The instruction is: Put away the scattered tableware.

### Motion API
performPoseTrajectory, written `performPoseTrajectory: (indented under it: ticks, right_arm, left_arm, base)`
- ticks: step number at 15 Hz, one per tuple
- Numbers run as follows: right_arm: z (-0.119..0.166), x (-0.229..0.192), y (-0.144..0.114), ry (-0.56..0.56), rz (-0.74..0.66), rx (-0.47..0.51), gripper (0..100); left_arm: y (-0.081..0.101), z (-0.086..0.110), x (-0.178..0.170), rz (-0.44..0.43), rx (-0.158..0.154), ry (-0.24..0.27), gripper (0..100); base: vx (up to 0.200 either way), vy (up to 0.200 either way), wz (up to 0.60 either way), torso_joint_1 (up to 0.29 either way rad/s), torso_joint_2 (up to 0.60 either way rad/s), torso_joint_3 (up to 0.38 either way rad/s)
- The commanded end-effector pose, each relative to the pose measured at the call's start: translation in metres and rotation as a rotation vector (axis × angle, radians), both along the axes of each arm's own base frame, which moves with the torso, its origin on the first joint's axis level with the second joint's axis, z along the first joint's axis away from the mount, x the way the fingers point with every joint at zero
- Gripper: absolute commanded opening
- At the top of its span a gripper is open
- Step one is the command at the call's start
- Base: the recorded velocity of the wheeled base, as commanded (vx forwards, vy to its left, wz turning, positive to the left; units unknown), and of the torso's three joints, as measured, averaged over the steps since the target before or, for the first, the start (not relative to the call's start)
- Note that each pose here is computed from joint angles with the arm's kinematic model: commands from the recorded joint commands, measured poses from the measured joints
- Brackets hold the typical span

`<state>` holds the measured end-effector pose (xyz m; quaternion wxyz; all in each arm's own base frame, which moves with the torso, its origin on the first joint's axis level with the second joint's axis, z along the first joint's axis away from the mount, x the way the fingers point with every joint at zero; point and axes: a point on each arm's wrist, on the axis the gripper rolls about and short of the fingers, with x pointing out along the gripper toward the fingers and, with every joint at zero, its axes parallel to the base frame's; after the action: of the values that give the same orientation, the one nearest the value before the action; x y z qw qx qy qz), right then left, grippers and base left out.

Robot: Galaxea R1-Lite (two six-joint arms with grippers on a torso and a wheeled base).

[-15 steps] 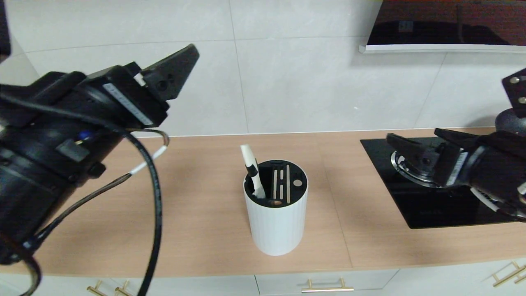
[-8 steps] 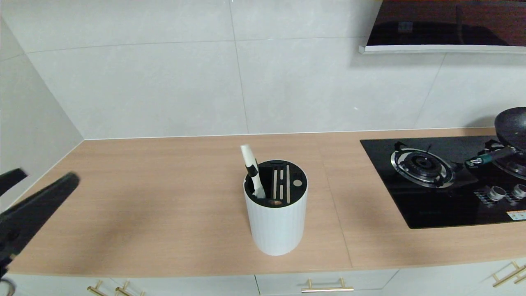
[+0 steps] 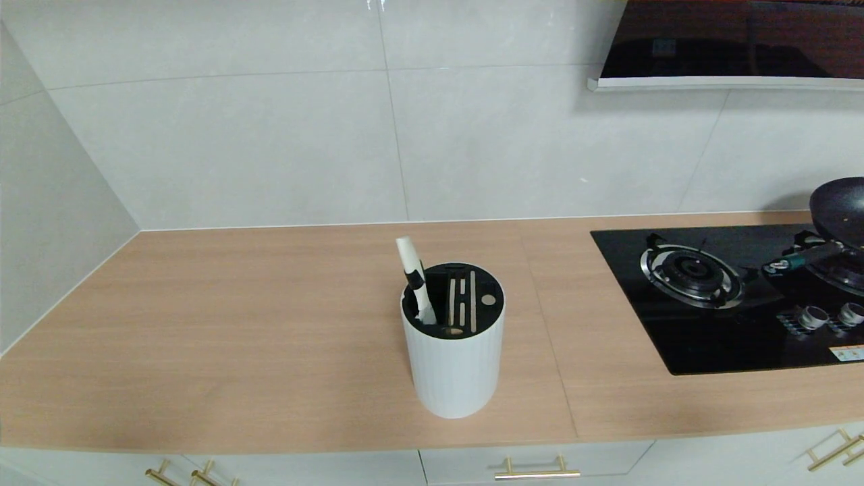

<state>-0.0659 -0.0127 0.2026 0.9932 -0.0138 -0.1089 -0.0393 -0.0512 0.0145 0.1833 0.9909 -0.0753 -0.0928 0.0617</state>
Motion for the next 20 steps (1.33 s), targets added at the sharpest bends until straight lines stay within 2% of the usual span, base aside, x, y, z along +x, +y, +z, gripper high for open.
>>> performPoseTrajectory:
  ticks: [1, 2, 3, 4, 5, 6, 7, 8, 9, 10, 11, 12, 13, 14, 15, 16, 18, 20]
  right_arm:
    - [-0.014, -0.01, 0.007, -0.034, -0.096, -0.003, 100]
    - [-0.03, -0.011, 0.01, -0.025, -0.087, -0.015, 100]
    - [-0.044, -0.003, 0.01, 0.024, -0.084, -0.019, 100]
    - [-0.057, 0.006, 0.008, 0.067, -0.145, -0.001, 100]
    - [-0.069, 0.014, 0.007, 0.106, -0.192, 0.006, 100]
    - [-0.088, 0.026, 0.007, 0.134, -0.202, 0.003, 100]
    - [-0.104, 0.036, 0.007, 0.132, -0.203, -0.006, 100]
    - [-0.116, 0.042, 0.007, 0.126, -0.204, -0.024, 100]
    - [-0.121, 0.042, 0.007, 0.17, -0.2, -0.025, 100]
    - [-0.122, 0.042, 0.007, 0.177, -0.195, -0.021, 100]
    - [-0.122, 0.042, 0.007, 0.178, -0.193, -0.019, 100]
    - [-0.122, 0.042, 0.007, 0.177, -0.181, -0.018, 100]
    - [-0.122, 0.043, 0.008, 0.174, -0.136, -0.006, 100]
    - [-0.122, 0.043, 0.009, 0.172, -0.081, -0.002, 100]
    - [-0.122, 0.043, 0.009, 0.173, -0.074, -0.008, 100]
    - [-0.122, 0.043, 0.01, 0.178, -0.046, -0.01, 100]
    - [-0.128, 0.043, 0.013, 0.235, 0.067, -0.014, 100]
    - [-0.127, 0.043, 0.013, 0.222, 0.065, 0.011, 100]
  left_arm:
    - [-0.002, -0.003, -0.008, 0.096, -0.023, -0.039, 100]
    - [-0.006, -0.006, -0.013, 0.132, -0.053, -0.065, 100]
    - [-0.008, -0.018, -0.017, 0.122, -0.037, -0.079, 100]
    - [-0.009, -0.034, -0.009, 0.135, -0.01, -0.025, 100]
    - [-0.008, -0.047, -0.001, 0.183, -0.011, 0.019, 100]
    - [-0.008, -0.065, 0.009, 0.184, 0.021, 0.079, 100]
    - [-0.008, -0.083, 0.018, 0.178, 0.066, 0.127, 100]
    - [-0.008, -0.102, 0.027, 0.173, 0.112, 0.158, 100]
    - [-0.009, -0.103, 0.027, 0.152, 0.13, 0.156, 100]
    - [-0.009, -0.104, 0.028, 0.118, 0.121, 0.162, 100]
    - [-0.01, -0.104, 0.028, 0.077, 0.132, 0.162, 100]
    - [-0.011, -0.104, 0.028, 0.025, 0.158, 0.161, 100]
    - [-0.012, -0.104, 0.028, 0.012, 0.169, 0.161, 100]
    - [-0.012, -0.104, 0.028, -0.025, 0.159, 0.158, 100]
    - [-0.014, -0.107, 0.028, -0.09, 0.165, 0.188, 100]
    - [-0.014, -0.107, 0.028, -0.099, 0.203, 0.193, 100]
    - [-0.014, -0.108, 0.028, -0.103, 0.201, 0.194, 100]
    - [-0.014, -0.108, 0.028, -0.103, 0.2, 0.193, 100]
  base:
    - [0.0, 0.0, 0.0, 0.0, 0.0, 0.0]
    - [0.0, 0.0, 0.0, 0.0, 0.0, 0.0]
    - [0.0, 0.0, 0.0, 0.0, 0.0, 0.0]
    - [0.0, 0.0, 0.0, 0.0, 0.0, 0.0]
    - [0.0, 0.0, 0.0, 0.0, 0.0, 0.0]
    - [0.0, 0.0, 0.0, 0.0, 0.0, 0.0]
    - [0.0, 0.0, 0.0, 0.0, 0.0, 0.0]
    - [0.0, 0.0, 0.0, 0.0, 0.0, 0.0]
    - [0.0, 0.0, 0.0, 0.0, 0.0, 0.0]
    - [0.0, 0.0, 0.0, 0.0, 0.0, 0.0]
    - [0.0, 0.0, 0.0, 0.0, 0.0, 0.0]
    - [0.0, 0.0, 0.0, 0.0, 0.0, 0.0]
    - [0.0, 0.0, 0.0, 0.0, 0.0, 0.0]
    - [0.0, 0.0, 0.0, 0.0, 0.0, 0.0]
    - [0.0, 0.0, 0.0, 0.0, 0.0, 0.0]
    - [0.0, 0.0, 0.0, 0.0, 0.0, 0.0]
    - [0.0, 0.0, 0.0, 0.0, 0.0, 0.0]
    - [0.0, 0.0, 0.0, 0.0, 0.0, 0.0]
